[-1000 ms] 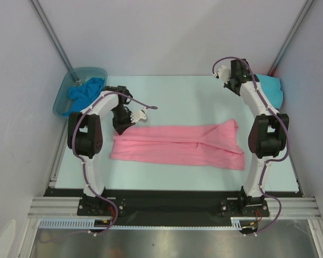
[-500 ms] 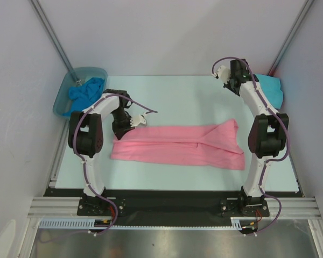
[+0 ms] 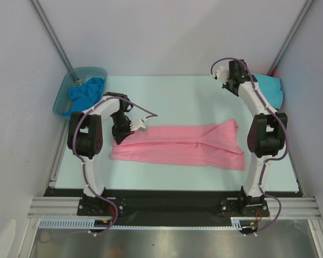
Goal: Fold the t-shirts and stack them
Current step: Fold the tshirt
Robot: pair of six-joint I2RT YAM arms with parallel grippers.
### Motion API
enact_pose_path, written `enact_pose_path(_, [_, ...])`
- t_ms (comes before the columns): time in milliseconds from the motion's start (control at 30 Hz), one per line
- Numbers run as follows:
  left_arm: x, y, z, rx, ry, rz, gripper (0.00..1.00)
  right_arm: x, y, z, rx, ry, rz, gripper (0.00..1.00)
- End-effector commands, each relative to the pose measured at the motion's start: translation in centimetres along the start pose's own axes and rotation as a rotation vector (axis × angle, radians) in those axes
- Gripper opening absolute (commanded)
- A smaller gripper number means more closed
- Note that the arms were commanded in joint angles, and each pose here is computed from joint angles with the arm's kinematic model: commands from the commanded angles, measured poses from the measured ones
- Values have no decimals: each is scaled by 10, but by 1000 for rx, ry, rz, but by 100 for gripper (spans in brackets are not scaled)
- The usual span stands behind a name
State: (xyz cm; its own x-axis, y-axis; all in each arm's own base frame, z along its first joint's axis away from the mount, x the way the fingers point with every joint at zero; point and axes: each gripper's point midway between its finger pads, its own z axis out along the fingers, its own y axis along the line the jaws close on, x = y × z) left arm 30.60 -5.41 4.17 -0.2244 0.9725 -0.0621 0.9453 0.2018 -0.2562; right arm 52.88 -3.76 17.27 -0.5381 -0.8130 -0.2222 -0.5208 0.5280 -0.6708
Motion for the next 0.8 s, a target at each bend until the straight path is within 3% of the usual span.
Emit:
enact_pose_path(0, [1, -21, 1, 44, 20, 50, 0, -8, -11, -4, 41, -16, 5, 18])
enact_pose_path(200, [20, -19, 25, 100, 145, -14, 0, -10, 3, -3, 3, -11, -2, 19])
enact_pose_path(367, [12, 2, 6, 13, 127, -29, 0, -9, 27, -10, -111, -13, 11, 22])
enact_pose_path(467, [-12, 23, -37, -119, -4, -53, 15, 10, 55, -24, -308, 41, 85, 27])
enact_pose_path(533, [-29, 35, -62, -197, -97, -72, 41, 23, 60, -23, -367, 71, 173, 30])
enact_pose_path(567, [-34, 37, -71, -227, -128, -97, 62, 26, 70, -26, -432, 71, 205, 32])
enact_pose_path(600, [-39, 41, -76, -251, -150, -106, 67, 31, 74, -24, -456, 83, 252, 33])
enact_pose_path(767, [-52, 68, -87, -370, -208, -202, 71, 47, 95, -29, -659, 70, 417, 34])
